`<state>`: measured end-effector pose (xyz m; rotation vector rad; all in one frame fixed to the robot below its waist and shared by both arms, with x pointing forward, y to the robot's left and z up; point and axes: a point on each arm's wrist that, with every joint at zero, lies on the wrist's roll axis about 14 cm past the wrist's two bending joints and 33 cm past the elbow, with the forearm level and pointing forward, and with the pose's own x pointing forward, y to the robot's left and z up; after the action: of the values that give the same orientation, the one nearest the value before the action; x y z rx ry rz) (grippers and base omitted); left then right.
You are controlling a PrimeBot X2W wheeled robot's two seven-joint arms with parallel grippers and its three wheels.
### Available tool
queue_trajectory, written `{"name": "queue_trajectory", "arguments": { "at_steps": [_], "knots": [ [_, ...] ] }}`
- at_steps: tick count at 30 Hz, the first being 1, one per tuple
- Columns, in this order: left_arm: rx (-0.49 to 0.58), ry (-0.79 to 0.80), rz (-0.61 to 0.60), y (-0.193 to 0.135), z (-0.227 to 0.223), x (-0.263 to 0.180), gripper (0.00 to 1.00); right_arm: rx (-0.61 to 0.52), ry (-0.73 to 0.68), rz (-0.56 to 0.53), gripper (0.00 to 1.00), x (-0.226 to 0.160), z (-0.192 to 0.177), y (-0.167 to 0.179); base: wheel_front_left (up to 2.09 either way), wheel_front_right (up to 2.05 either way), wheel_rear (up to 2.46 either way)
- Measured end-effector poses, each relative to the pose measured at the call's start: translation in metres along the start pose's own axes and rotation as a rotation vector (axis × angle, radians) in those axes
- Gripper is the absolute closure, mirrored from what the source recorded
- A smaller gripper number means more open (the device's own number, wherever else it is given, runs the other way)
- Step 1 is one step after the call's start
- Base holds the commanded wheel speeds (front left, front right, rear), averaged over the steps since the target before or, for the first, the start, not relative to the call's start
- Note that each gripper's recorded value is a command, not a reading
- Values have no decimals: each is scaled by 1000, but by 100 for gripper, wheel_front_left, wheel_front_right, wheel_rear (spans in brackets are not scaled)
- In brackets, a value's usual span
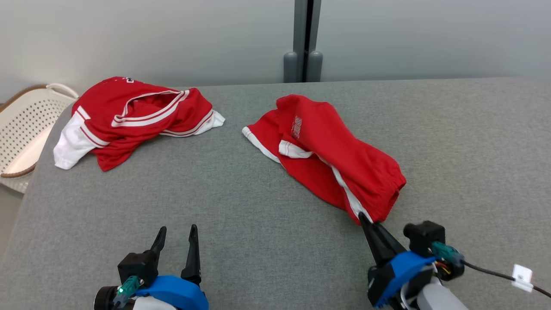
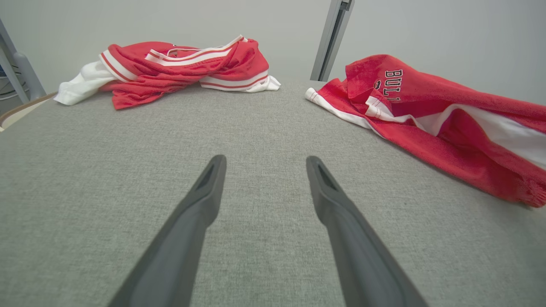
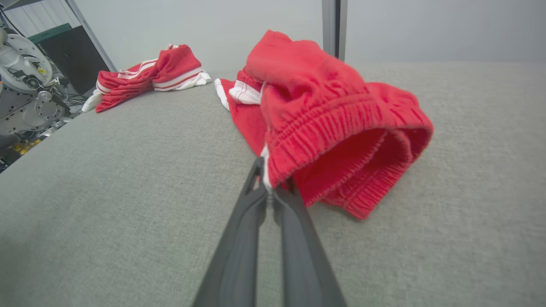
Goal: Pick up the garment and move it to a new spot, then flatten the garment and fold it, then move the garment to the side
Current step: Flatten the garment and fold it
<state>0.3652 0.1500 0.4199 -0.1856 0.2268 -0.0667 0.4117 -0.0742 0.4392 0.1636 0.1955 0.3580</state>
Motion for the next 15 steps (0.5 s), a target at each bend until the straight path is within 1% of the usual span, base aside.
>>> {"name": "queue_trajectory", "arguments": {
  "at_steps": [3, 7, 12, 15],
  "knots": [
    [2, -1, -14, -5, 0, 0, 0, 4, -4, -3, 100, -16, -2, -7, 0, 0, 0],
    [5, -2, -29, -9, 1, 1, 0, -16, 5, -47, 100, -38, 1, -36, 0, 0, 0],
    [9, -2, -34, -10, 1, 1, 0, 20, 9, -97, 100, -57, 8, -58, 0, 0, 0],
    [13, 4, -35, -9, -1, 2, 0, 30, 51, -121, 100, -65, 1, -67, 0, 0, 0]
  ]
}}
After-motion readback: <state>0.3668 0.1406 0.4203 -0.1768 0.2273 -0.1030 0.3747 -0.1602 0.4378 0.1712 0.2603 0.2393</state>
